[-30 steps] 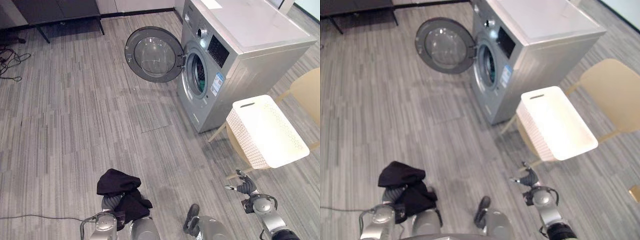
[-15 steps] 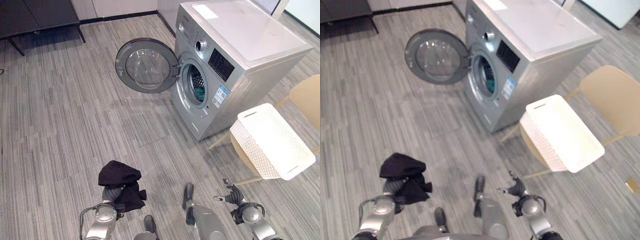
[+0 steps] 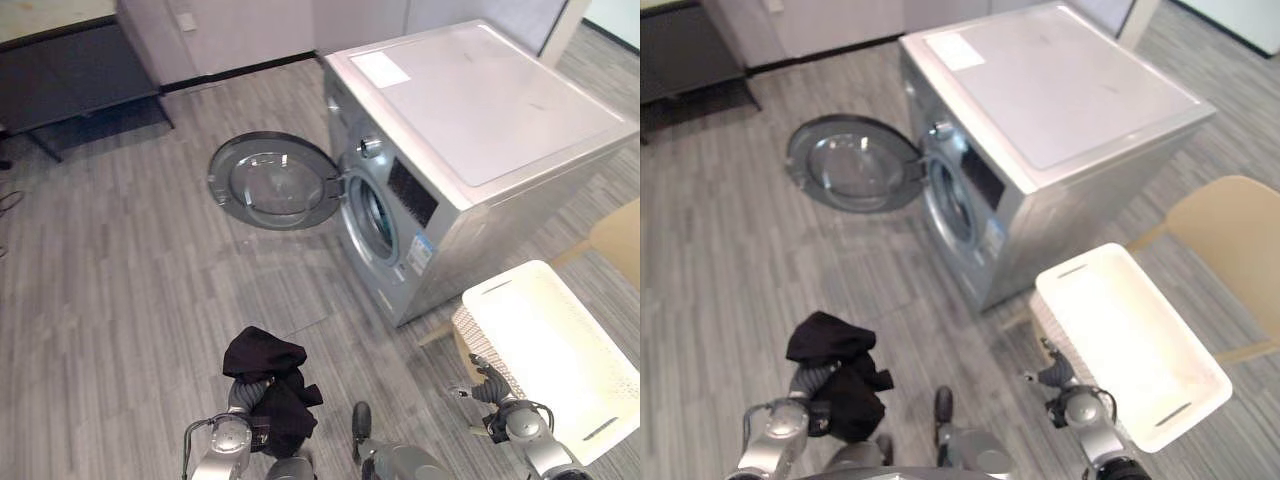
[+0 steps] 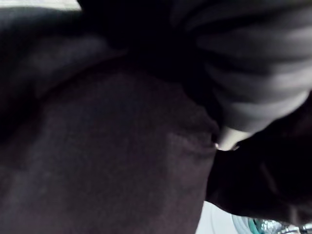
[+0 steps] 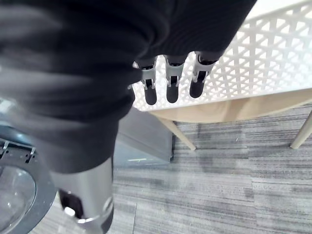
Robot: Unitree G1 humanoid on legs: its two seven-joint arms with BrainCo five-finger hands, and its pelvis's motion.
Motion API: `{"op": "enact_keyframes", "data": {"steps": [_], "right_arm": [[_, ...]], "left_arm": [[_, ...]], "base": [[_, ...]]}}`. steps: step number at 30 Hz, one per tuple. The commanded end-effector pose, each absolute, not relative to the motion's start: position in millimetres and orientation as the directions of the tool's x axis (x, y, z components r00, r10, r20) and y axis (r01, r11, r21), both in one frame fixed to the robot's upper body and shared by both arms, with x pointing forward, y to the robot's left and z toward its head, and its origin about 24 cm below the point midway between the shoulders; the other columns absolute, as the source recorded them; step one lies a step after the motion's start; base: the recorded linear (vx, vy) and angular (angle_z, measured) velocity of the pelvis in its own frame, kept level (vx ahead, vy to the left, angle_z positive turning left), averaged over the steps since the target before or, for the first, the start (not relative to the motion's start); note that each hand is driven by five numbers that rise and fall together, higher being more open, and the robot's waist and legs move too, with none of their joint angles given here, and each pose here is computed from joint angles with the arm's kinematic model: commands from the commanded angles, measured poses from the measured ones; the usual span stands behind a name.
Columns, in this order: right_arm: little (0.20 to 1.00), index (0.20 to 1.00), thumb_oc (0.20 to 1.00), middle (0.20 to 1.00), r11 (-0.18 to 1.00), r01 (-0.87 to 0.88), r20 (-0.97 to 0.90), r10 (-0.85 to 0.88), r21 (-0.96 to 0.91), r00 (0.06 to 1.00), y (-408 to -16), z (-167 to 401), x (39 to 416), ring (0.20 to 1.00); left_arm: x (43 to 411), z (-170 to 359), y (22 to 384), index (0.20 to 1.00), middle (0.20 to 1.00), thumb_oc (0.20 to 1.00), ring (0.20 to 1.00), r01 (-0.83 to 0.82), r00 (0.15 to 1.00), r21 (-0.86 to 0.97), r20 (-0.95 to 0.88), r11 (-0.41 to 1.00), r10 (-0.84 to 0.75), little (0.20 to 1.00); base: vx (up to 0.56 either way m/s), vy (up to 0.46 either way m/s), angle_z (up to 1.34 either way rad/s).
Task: Grab the laundry basket,head to the washer,open it,put in the laundry and shut it.
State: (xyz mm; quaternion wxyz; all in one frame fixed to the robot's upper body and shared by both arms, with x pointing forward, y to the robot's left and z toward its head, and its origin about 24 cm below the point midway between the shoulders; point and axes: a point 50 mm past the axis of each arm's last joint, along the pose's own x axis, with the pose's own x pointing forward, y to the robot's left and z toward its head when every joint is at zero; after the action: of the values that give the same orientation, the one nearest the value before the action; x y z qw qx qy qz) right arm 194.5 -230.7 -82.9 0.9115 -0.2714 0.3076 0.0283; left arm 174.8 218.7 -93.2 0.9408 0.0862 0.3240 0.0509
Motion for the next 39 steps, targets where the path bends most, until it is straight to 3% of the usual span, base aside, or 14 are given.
{"op": "enact_keyframes", "data": {"steps": [1, 13, 23, 27, 35, 39], "right_arm": [[1.0, 1.0, 1.0, 1.0, 0.852, -0.193, -0.574, -0.145, -0.487, 0.806, -240.3, -83.9, 187.6, 1.0], [1.0, 1.0, 1.0, 1.0, 0.861, -0.205, -0.627, -0.157, -0.465, 0.763, -239.1, -97.2, 174.0, 1.0], [1.0, 1.0, 1.0, 1.0, 0.853, -0.224, -0.673, -0.184, -0.471, 0.716, -239.3, -108.4, 162.1, 1.0], [1.0, 1.0, 1.0, 1.0, 0.861, -0.23, -0.693, -0.177, -0.453, 0.698, -236.0, -113.8, 157.4, 1.0], [1.0, 1.0, 1.0, 1.0, 0.869, -0.22, -0.639, -0.135, -0.444, 0.758, -219.8, -103.7, 186.9, 1.0], [1.0, 1.0, 1.0, 1.0, 0.872, -0.207, -0.643, -0.148, -0.443, 0.751, -221.3, -105.5, 183.2, 1.0]], "left_arm": [[193.6, -75.6, 229.9, 0.2, 0.2, 0.2, 0.2, -0.055, 0.844, 0.235, -0.508, 0.97, 0.171, 0.2], [198.4, -71.5, 237.9, 0.2, 0.2, 0.2, 0.2, -0.062, 0.848, 0.263, -0.495, 0.963, 0.19, 0.2], [179.9, -80.4, 249.1, 0.2, 0.2, 0.2, 0.2, -0.143, 0.807, 0.265, -0.527, 0.953, 0.268, 0.2], [177.5, -83.6, 245.5, 0.2, 0.2, 0.2, 0.2, -0.104, 0.803, 0.27, -0.546, 0.957, 0.241, 0.2], [199.4, -73.7, 244.7, 0.2, 0.2, 0.2, 0.2, -0.072, 0.836, 0.3, -0.502, 0.951, 0.221, 0.2], [197.4, -73.0, 245.8, 0.2, 0.2, 0.2, 0.2, -0.08, 0.837, 0.297, -0.499, 0.952, 0.226, 0.2]], "base": [[0.11, -0.033, -0.35], [0.18, -0.004, -0.27], [0.5, 0.143, -0.48], [0.4, 0.2, -0.68], [0.28, 0.161, -0.3], [0.04, -0.053, -0.41]]}}
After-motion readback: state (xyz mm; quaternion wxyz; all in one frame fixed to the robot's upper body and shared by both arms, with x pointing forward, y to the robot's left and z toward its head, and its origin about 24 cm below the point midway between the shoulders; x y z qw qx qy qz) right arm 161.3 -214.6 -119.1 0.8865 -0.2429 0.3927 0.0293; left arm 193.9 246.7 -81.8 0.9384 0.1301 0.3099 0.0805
